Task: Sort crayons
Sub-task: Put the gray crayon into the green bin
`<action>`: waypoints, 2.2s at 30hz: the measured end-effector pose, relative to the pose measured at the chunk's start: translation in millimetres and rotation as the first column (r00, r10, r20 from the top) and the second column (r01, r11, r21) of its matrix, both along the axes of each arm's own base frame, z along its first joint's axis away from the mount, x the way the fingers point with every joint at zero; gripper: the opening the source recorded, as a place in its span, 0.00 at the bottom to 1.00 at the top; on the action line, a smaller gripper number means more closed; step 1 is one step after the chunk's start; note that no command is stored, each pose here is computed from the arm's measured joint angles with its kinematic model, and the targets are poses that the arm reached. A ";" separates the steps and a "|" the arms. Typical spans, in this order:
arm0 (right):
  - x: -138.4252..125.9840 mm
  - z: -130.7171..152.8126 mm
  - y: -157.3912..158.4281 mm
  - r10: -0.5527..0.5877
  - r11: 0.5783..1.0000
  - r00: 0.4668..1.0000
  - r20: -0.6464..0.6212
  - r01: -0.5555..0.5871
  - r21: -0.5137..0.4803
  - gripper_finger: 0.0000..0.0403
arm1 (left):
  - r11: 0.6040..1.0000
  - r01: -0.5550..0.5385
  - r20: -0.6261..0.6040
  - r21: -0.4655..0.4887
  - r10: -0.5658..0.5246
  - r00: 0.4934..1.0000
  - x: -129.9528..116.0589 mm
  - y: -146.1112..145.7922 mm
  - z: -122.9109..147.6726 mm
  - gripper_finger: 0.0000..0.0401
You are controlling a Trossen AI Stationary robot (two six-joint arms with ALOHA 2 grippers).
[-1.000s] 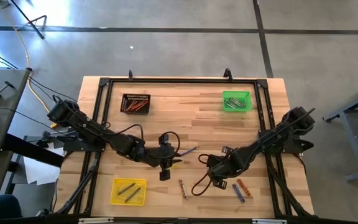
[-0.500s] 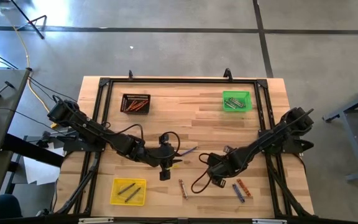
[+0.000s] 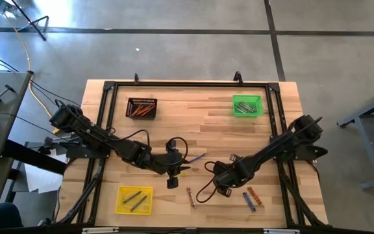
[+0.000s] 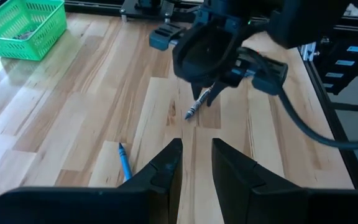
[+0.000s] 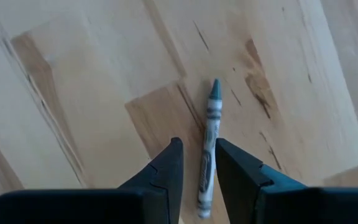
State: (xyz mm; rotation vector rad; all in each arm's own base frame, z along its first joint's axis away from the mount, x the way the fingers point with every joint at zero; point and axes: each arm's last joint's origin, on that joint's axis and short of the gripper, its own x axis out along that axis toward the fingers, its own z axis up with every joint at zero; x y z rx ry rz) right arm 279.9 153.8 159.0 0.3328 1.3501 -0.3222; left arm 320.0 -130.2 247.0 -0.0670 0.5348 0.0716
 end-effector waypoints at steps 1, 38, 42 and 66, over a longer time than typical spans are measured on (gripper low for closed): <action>1.3 -0.8 -0.9 -0.002 1.000 1.000 0.003 0.002 0.001 0.22 | 1.000 0.000 -0.002 0.001 0.000 1.000 -0.1 0.1 -0.2 0.18; -9.7 -22.0 -14.0 -0.022 1.000 0.998 -0.065 0.023 0.013 0.19 | 1.000 0.018 -0.009 0.024 -0.018 1.000 -0.3 0.0 -0.5 0.18; -10.0 -22.1 -14.2 -0.023 1.000 0.997 -0.068 0.024 0.011 0.08 | 1.000 0.018 -0.009 0.024 -0.018 1.000 -0.4 -0.1 -0.5 0.18; -35.5 1.7 -37.2 0.002 0.993 0.971 -0.238 -0.029 -0.112 0.01 | 1.000 0.016 -0.009 0.024 -0.016 1.000 -0.4 -0.1 -0.6 0.18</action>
